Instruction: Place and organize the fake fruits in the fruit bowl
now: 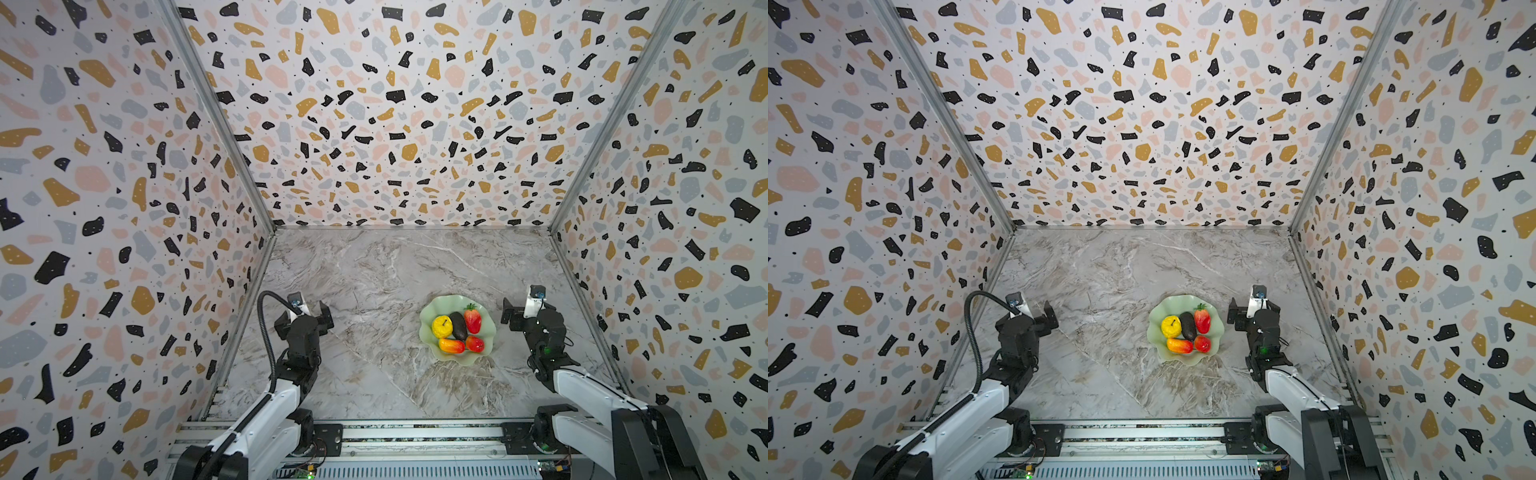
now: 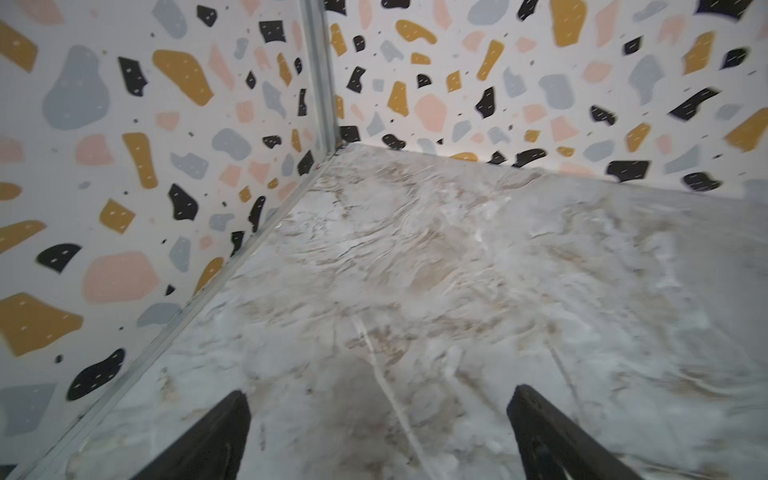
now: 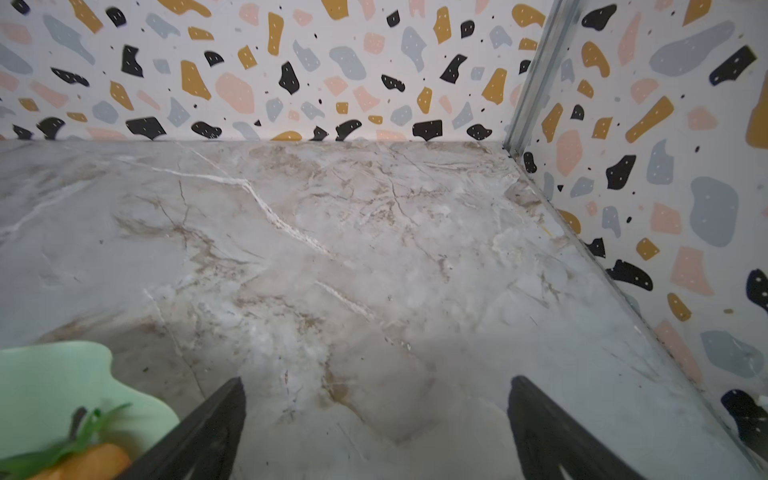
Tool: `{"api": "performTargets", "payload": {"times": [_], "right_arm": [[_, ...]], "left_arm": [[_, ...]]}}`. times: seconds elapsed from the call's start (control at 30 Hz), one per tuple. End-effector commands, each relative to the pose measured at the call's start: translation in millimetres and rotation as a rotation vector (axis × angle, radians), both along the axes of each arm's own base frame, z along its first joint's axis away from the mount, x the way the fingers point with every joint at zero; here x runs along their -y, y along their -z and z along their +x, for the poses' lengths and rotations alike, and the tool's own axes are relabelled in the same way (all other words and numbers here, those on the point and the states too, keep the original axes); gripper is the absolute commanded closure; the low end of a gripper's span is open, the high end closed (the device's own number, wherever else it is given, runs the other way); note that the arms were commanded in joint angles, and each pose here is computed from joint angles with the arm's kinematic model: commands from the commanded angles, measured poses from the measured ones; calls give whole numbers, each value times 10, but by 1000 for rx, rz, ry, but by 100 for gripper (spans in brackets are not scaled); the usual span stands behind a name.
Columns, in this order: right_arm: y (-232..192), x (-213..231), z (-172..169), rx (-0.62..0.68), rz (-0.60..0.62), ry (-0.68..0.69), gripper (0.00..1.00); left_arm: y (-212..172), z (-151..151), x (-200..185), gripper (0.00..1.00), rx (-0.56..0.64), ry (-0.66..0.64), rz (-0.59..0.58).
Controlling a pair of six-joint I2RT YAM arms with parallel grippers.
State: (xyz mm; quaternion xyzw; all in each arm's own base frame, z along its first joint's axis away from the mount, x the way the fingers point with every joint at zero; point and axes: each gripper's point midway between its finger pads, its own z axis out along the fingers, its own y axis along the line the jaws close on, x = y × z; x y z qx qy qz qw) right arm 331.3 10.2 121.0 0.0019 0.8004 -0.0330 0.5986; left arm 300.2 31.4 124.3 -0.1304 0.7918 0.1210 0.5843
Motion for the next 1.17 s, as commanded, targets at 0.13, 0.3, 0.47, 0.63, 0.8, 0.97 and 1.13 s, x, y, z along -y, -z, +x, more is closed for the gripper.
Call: {"api": "performTargets", "payload": {"times": [0.13,0.3,0.47,0.63,0.8,0.97,1.13], "right_arm": [[-274,90,179,220,-23,57,1],[-123,26,291,201,-39,29,1],[-12,86,348,141,-6,27,1],[-27,86,341,150,-7,28,1],[-41,86,328,156,-12,31,1],[-25,69,365,146,-16,29,1],[-34,71,337,151,-18,28,1]], "left_arm": [[-355,191,-140,0,222,-84,78],[-152,418,-1,0,175,4,88],[-89,449,-26,0,164,21,66],[-103,443,-29,0,174,20,66],[-109,430,-34,0,178,18,65],[-103,432,-34,1,174,18,65],[-105,432,-32,1,175,19,65]]}}
